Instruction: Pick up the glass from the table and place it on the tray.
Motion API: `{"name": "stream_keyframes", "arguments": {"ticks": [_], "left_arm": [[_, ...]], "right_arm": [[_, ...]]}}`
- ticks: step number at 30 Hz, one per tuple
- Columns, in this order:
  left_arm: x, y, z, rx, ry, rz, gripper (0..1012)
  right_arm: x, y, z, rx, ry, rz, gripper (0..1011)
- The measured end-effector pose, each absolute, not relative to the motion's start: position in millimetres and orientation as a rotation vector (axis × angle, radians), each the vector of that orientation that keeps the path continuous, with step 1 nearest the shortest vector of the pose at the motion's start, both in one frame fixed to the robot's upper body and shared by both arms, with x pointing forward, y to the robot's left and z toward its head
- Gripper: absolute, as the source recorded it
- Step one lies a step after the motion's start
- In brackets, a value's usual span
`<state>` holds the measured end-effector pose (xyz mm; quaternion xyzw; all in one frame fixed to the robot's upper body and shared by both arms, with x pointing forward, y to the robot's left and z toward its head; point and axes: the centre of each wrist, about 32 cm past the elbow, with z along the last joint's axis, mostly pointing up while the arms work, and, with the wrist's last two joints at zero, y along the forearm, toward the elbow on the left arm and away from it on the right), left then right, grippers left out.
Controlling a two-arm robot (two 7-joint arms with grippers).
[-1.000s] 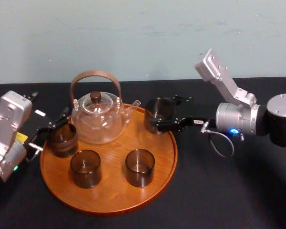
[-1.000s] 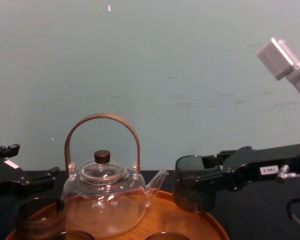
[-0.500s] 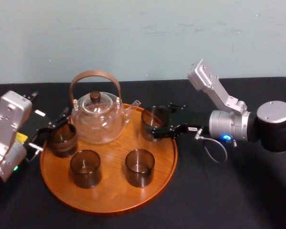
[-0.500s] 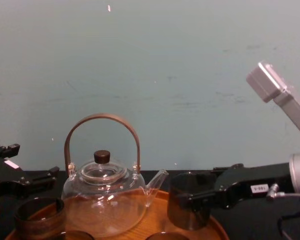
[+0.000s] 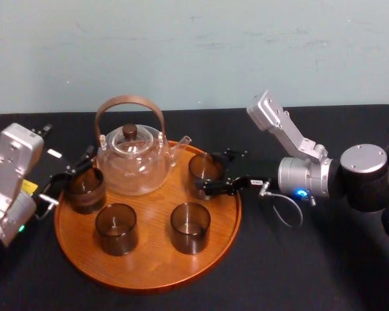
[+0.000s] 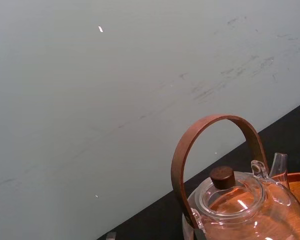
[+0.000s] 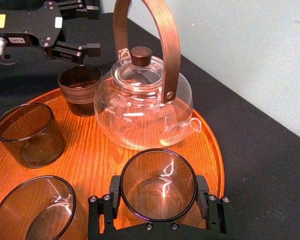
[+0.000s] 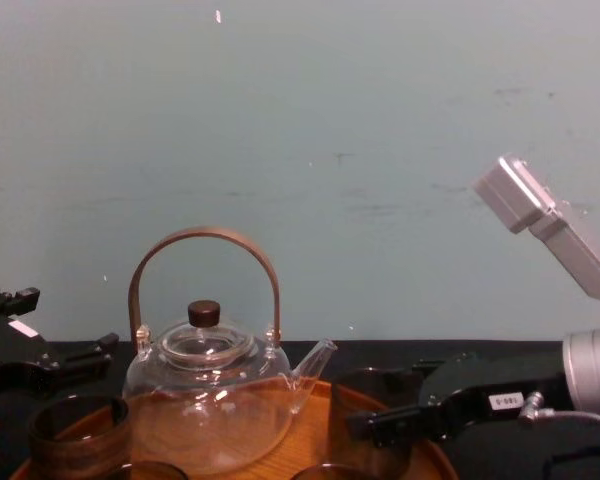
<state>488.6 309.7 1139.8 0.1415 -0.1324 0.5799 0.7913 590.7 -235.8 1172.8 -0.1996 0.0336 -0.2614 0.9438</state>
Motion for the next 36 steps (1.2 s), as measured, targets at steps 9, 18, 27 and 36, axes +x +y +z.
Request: {"name": "stream_keyframes", "arguments": {"ticks": [9,18,27,36], "left_arm": [[488.6,309.7,1139.8,0.304,-0.285,1.248,1001],[488.6,309.7,1139.8,0.304,-0.285,1.248,1001],[488.6,309.7,1139.8,0.304,-0.285,1.248,1001],[488.6,309.7,1139.8,0.304,-0.285,1.248,1001]], "right_arm": [[593,-234,1166.3,-0.416,0.085,-0.543,900],[596,-233,1161.2,-0.421,0.096,-0.549,900],[596,-233,1159.9,-0.427,0.093,-0.551,900],[595,-234,1158.7,-0.435,0.098,-0.552,929]]}}
